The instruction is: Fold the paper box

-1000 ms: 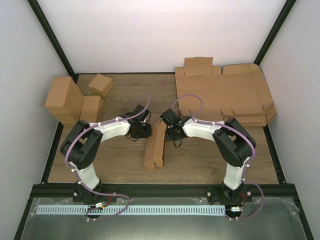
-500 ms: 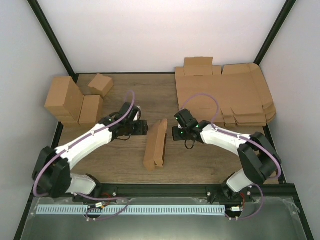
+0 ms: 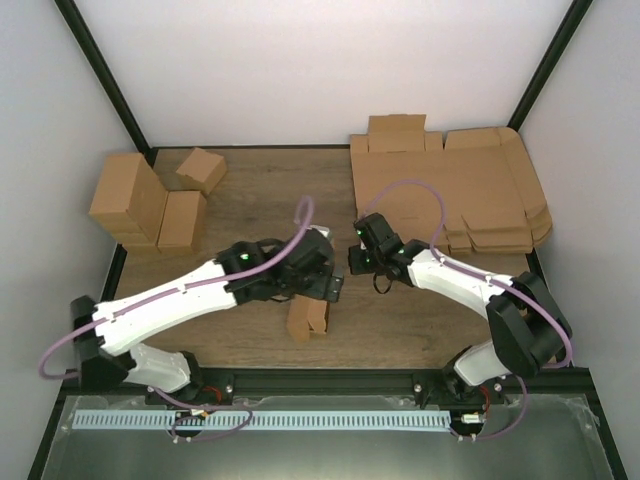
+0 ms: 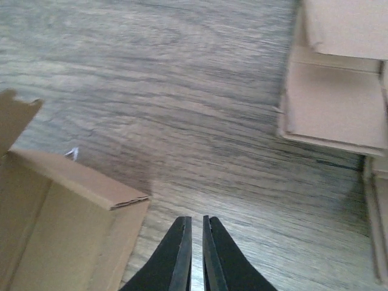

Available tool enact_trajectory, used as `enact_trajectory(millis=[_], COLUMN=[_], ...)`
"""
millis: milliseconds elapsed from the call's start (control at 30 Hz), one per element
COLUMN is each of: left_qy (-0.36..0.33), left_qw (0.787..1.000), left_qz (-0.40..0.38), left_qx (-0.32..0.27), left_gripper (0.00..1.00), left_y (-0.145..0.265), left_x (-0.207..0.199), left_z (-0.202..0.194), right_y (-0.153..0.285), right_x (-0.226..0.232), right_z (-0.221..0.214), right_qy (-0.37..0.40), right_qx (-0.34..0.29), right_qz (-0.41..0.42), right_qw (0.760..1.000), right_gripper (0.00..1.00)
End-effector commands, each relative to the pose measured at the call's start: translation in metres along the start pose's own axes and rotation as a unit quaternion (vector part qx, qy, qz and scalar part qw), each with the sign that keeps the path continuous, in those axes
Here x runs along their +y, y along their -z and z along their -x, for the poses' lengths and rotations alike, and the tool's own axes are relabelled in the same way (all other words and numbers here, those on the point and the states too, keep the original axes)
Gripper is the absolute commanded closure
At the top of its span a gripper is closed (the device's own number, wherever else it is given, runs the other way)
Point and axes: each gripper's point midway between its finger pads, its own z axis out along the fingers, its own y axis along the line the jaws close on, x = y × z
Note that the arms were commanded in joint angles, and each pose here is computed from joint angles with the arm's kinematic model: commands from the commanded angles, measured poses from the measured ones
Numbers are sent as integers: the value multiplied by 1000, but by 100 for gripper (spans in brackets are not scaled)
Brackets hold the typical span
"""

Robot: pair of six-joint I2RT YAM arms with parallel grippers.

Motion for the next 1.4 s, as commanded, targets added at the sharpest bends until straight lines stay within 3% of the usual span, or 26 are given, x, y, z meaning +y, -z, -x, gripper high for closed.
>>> enact_trajectory(millis=[0,167,300,400,467,600,833,1000,1133,1233,1367], left_qy=[-11,-15,-16,-28,-33,-57,-145,-206,-209,-189,-188], left_qw=[990,985,978,976,976,972,968,971,977,982,978], left_qz=[143,169,208,216,216,229,203,119,39,-14,-66], left_qx=[16,21,13,20,18,10,7,-15,9,26,56], left_gripper=[0,1,13,35,61,95,96,96,96,96,96], left_y=[-17,-36,-40,-47,-46,-38,-28,-19,-22,-21,-19], left_x=[15,12,25,25,18,8,-6,-27,-30,-21,-16], left_z=[-17,-23,-24,-26,-23,-16,-5,5,9,15,14], right_y=[13,27,38,44,44,41,48,72,87,105,131], right_x=[-22,-39,-49,-53,-54,-52,-41,-35,-22,-10,16], right_z=[19,16,17,16,16,17,22,17,8,10,6], right_qy=[-58,-88,-96,-97,-97,-97,-57,-34,-7,1,71], right_qx=[-36,-53,-68,-75,-76,-71,-82,-113,-137,-173,-240], right_qz=[-56,-65,-69,-74,-75,-72,-44,-8,47,91,180], right_qw=[996,993,991,990,990,990,994,993,989,981,951], right_gripper=[91,90,90,90,90,90,90,89,87,75,45])
